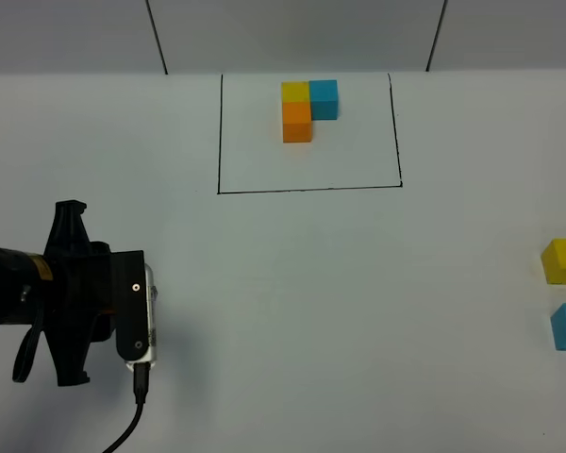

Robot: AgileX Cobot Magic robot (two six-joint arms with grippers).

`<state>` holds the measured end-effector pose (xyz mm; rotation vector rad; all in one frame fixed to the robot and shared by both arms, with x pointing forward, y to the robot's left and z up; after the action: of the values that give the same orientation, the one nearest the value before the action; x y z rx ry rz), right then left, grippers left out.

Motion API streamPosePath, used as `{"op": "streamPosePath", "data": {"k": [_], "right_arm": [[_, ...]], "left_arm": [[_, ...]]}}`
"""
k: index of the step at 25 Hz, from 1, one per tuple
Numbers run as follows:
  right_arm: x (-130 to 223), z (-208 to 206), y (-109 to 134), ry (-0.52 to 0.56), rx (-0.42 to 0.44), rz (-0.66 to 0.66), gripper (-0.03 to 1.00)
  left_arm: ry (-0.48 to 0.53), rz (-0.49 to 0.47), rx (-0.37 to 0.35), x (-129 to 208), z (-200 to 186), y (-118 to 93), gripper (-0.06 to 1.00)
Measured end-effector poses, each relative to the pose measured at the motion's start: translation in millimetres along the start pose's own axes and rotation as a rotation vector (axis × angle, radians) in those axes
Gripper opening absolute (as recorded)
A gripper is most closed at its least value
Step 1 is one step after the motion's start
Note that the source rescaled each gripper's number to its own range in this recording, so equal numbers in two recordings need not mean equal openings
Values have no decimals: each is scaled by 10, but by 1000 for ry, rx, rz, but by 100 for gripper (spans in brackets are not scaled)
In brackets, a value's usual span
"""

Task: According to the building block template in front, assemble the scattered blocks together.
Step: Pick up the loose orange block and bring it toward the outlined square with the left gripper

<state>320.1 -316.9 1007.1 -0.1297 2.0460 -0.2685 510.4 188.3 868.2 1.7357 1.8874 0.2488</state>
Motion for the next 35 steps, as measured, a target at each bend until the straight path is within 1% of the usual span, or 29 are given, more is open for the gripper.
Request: {"op": "streamPosePath", "data": {"k": [4,7,11,18,23,28,32,35], "right_arm": [[0,0,0,0,0,0,0],[0,0,0,0,0,0,0],[0,0,0,0,0,0,0],[0,0,0,0,0,0,0],[0,0,0,0,0,0,0],[0,0,0,0,0,0,0],[0,0,0,0,0,0,0],[0,0,0,0,0,0,0]], "left_arm": [[-34,-63,-4,-102,0,-11,63],[-60,-77,-5,-188,-2,-24,63],[-97,-66,-12,-354,-28,42,63],[-137,-7,31,-704,73,90,63],[-155,19,76,-938,231,34,63],[-151,39,119,-1023,352,-98,63],[-151,5,137,-1035,382,-140,63],[-151,1,140,-1037,391,-144,63]]}}
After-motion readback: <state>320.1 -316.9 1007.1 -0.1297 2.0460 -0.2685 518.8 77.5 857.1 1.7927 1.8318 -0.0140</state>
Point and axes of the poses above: a point on each arm's last joint axis where the gripper is mounted, z pointing out along that axis toward the gripper, y along the wrist's bending axis when the last joint is at zero, x = y × z, the point moved 10 cm from there along z, pointing out along that axis toward the gripper, and after that the axes turned 3 degrees about -z, right-handed, at the moved point
